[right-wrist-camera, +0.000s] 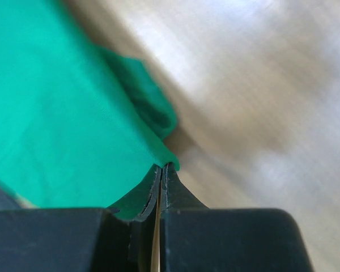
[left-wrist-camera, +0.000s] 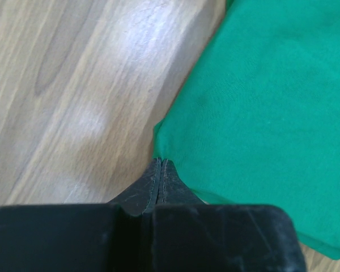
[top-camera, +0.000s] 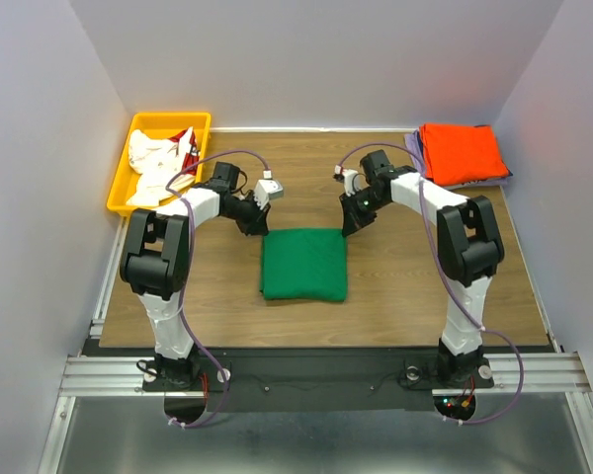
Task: Fold and stack the t-shirts
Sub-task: Fold the tshirt
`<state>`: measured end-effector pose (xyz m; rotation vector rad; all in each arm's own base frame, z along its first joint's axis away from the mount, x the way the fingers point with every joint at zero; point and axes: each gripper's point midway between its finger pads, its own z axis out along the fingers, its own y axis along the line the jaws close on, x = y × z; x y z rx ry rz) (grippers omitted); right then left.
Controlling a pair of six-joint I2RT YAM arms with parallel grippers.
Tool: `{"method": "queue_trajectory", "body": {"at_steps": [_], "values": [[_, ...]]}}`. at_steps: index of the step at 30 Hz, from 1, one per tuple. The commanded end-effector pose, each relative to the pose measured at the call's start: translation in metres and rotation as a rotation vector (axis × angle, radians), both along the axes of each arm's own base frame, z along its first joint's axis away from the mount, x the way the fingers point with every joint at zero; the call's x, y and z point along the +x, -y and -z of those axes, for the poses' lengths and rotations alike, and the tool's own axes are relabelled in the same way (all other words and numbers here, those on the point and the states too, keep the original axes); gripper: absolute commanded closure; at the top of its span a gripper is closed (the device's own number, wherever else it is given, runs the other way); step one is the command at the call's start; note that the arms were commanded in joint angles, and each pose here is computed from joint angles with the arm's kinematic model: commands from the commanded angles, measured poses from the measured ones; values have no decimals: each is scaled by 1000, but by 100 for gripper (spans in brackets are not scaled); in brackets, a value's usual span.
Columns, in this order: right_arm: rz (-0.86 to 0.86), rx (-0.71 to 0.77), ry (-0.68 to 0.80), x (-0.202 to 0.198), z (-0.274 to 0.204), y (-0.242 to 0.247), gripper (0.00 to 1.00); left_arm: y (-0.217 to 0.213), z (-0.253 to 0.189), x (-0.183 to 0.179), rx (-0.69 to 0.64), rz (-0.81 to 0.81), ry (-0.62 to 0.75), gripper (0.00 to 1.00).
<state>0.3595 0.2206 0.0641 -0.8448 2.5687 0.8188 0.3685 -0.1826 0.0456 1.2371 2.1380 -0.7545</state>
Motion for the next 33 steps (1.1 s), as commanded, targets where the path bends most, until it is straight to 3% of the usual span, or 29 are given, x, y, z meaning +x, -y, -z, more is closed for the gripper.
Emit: {"method": "queue_trajectory", "body": {"at_steps": [1, 11, 18, 25, 33], "values": [[33, -55, 23, 27, 14, -1, 99, -2, -28, 22, -18, -34, 86, 100], [40, -9, 24, 41, 9, -13, 99, 1, -64, 23, -72, 7, 197, 100], [28, 79, 42, 39, -23, -25, 100, -6, -71, 22, -94, 3, 212, 100], [43, 78, 5, 45, -9, -29, 99, -23, -24, 37, -16, -74, 120, 100], [104, -40, -4, 68, 34, -19, 99, -29, 11, 61, 22, -168, 46, 100]]}}
